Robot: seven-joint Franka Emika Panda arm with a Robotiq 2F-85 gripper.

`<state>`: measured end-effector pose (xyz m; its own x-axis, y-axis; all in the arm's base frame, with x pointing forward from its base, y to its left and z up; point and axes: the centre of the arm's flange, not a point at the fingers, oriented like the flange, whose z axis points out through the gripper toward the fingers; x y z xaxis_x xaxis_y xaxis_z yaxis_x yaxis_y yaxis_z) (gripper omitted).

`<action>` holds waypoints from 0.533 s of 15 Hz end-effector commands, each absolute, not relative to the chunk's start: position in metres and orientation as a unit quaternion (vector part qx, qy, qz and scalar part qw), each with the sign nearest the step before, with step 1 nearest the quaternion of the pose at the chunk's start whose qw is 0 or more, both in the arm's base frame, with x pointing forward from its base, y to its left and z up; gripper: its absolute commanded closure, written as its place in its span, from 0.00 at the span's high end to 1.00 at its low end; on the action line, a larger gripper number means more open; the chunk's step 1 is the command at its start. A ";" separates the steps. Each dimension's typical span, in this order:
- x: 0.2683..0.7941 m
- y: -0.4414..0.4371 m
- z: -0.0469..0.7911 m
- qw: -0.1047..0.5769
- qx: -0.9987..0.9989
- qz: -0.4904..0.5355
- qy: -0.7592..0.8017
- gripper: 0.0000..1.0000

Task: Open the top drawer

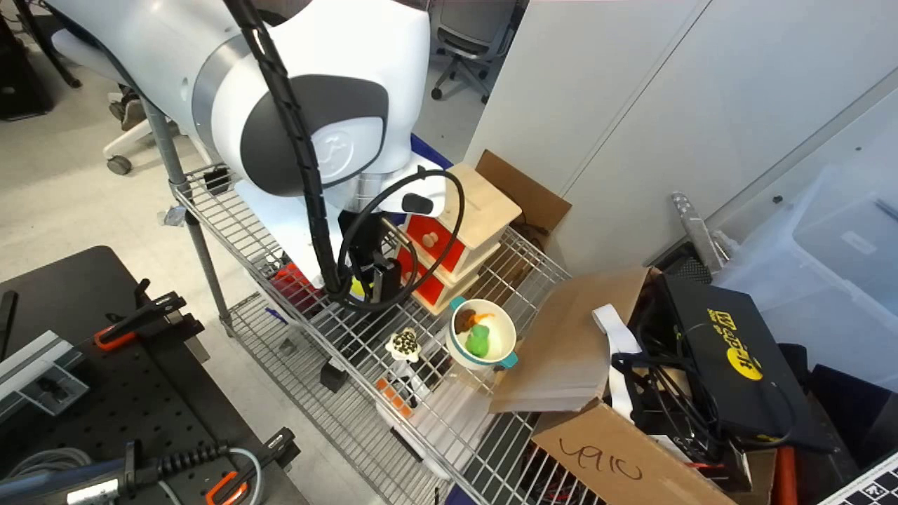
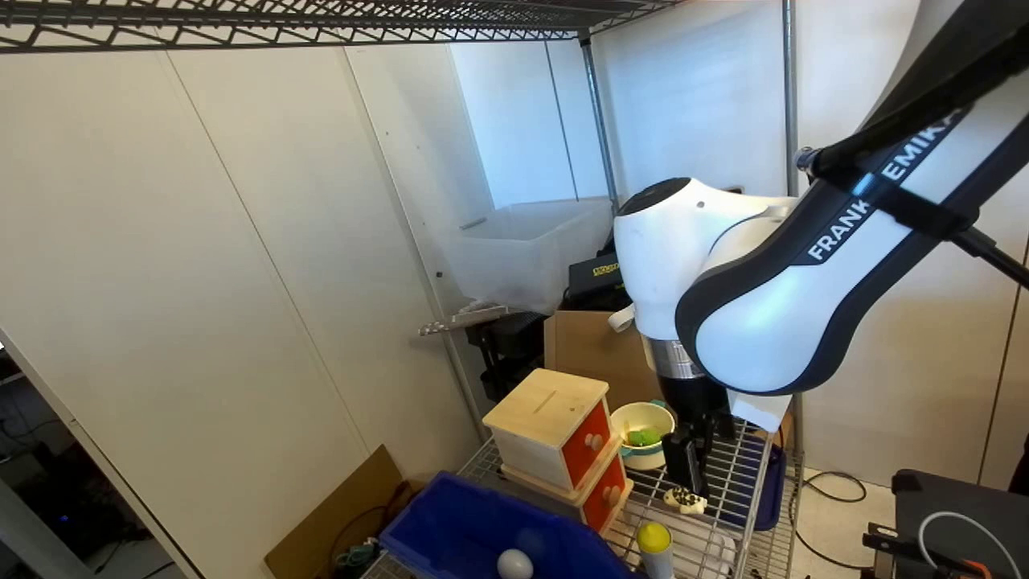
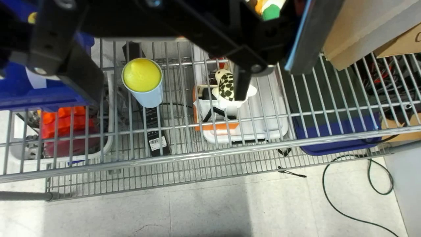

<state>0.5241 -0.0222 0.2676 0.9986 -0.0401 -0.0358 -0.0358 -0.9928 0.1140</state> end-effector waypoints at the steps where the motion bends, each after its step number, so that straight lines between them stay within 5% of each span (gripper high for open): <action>1: 0.534 -0.025 0.256 0.051 0.998 -0.019 -0.015 1.00; 8: 0.545 -0.034 0.236 0.033 0.999 0.019 0.028 1.00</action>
<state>0.5347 -0.0282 0.2393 0.9996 0.0015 -0.0272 0.0039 -0.9962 0.0873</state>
